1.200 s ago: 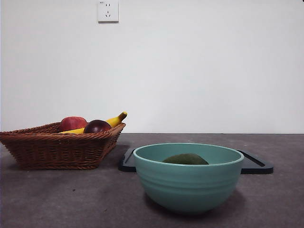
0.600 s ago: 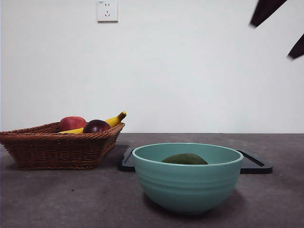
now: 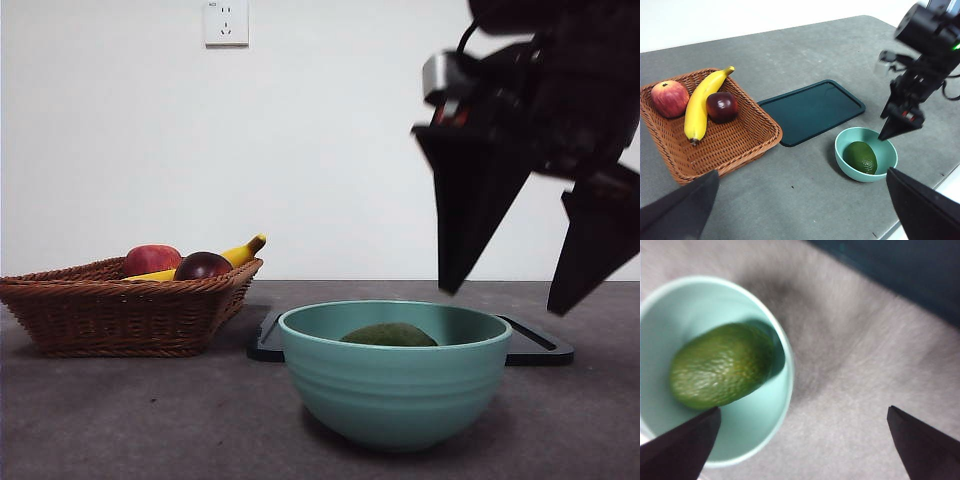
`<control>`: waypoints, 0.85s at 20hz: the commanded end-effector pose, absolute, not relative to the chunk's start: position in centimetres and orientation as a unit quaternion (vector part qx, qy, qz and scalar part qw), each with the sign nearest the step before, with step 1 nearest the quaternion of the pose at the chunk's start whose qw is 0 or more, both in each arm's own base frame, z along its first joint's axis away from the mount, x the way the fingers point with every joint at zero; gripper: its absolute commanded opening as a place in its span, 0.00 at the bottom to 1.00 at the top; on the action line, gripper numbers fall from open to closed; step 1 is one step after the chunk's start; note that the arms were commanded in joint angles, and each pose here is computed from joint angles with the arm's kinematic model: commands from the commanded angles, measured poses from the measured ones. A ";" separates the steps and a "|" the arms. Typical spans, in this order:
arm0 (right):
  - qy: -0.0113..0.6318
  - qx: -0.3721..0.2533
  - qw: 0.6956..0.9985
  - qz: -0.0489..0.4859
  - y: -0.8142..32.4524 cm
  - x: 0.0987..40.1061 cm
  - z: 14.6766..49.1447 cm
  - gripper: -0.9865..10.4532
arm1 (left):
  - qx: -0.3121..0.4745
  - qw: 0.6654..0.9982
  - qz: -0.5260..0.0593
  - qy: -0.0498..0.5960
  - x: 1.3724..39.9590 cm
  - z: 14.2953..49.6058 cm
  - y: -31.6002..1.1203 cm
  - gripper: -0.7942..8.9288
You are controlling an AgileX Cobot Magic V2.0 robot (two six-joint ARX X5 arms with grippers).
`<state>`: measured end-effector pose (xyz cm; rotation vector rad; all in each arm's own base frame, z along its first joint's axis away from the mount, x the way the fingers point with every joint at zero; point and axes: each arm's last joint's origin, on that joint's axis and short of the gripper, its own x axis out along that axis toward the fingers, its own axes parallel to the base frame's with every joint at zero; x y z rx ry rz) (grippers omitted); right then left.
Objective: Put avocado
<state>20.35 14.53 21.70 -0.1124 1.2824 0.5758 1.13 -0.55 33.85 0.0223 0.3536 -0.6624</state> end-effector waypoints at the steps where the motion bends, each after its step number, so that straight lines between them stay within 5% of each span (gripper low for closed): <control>1: 0.601 -0.051 0.756 0.256 15.5 20.9 20.8 0.62 | 0.002 0.931 -0.327 0.163 1.0 34.3 -0.4 0.79; 5: 0.626 -0.057 0.738 0.245 16.0 21.5 18.9 0.53 | 0.002 0.931 -0.327 0.163 1.0 34.3 -0.4 0.79; 11: 0.640 -0.037 0.727 0.244 16.5 21.5 18.3 0.11 | 0.002 0.931 -0.327 0.163 1.0 34.3 -0.4 0.79; 17: 0.638 -0.007 0.735 0.231 17.4 21.7 19.4 0.09 | 0.002 0.931 -0.327 0.163 1.0 34.3 -0.4 0.79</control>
